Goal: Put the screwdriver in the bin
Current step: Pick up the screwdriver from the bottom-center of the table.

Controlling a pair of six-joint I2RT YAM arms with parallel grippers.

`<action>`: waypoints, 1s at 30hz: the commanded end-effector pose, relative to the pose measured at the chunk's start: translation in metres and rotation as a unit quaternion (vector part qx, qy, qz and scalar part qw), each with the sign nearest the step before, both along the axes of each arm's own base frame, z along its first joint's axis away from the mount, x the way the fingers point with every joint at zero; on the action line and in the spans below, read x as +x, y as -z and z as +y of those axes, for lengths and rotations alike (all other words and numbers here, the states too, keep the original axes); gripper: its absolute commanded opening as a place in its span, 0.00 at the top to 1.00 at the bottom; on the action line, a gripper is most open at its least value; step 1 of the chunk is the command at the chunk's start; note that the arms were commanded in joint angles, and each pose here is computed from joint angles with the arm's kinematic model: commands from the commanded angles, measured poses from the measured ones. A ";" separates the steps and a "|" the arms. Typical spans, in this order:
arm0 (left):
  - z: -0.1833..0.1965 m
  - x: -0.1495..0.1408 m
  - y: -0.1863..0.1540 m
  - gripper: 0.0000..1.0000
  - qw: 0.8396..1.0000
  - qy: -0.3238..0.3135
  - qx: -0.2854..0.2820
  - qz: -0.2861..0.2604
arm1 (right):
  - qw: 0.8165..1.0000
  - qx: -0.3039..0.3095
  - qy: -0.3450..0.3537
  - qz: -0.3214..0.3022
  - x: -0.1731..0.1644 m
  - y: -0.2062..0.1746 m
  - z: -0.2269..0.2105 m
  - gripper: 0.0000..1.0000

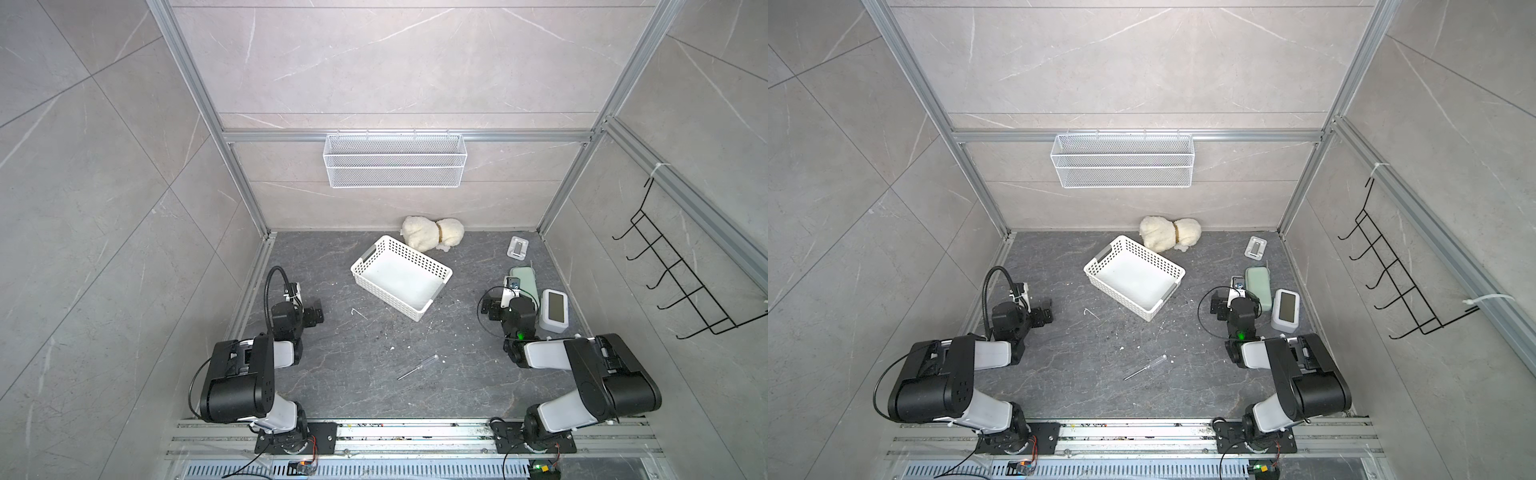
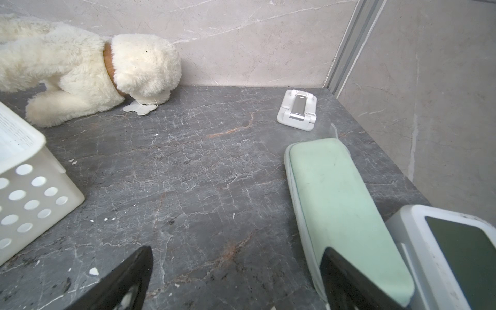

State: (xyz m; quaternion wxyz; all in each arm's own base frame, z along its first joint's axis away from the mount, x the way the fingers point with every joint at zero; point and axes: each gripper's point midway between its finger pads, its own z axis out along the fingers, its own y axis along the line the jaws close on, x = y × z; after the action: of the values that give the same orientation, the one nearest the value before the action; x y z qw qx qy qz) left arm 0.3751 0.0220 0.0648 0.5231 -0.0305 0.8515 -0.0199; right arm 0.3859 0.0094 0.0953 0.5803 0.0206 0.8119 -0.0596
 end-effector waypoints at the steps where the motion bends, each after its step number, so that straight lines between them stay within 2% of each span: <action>1: 0.001 0.010 -0.020 0.00 0.999 0.000 0.010 -0.036 | 1.000 0.008 0.011 -0.002 0.000 0.000 -0.003 0.01; 18: 0.001 0.010 -0.022 0.00 0.999 0.000 0.010 -0.039 | 1.000 0.012 0.020 -0.006 -0.005 -0.005 -0.006 0.01; 22: 0.001 0.009 -0.042 0.00 0.999 0.002 0.010 -0.040 | 0.999 0.013 0.013 -0.033 -0.011 -0.013 -0.005 0.01; 27: -0.025 -0.002 -0.080 0.00 0.996 0.077 0.023 -0.046 | 1.000 0.009 0.002 -0.014 -0.010 -0.032 -0.001 0.01; 30: -0.048 -0.012 -0.100 0.00 0.989 0.136 0.039 -0.040 | 0.999 0.005 -0.049 -0.009 -0.008 -0.043 0.015 0.01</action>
State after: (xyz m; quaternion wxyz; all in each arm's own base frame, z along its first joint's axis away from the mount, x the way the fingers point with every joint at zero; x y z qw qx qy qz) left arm 0.3733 -0.0008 0.1538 0.5685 0.0354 0.8211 -0.0362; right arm 0.3763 0.0112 0.1331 0.6022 0.0200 0.7967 -0.0474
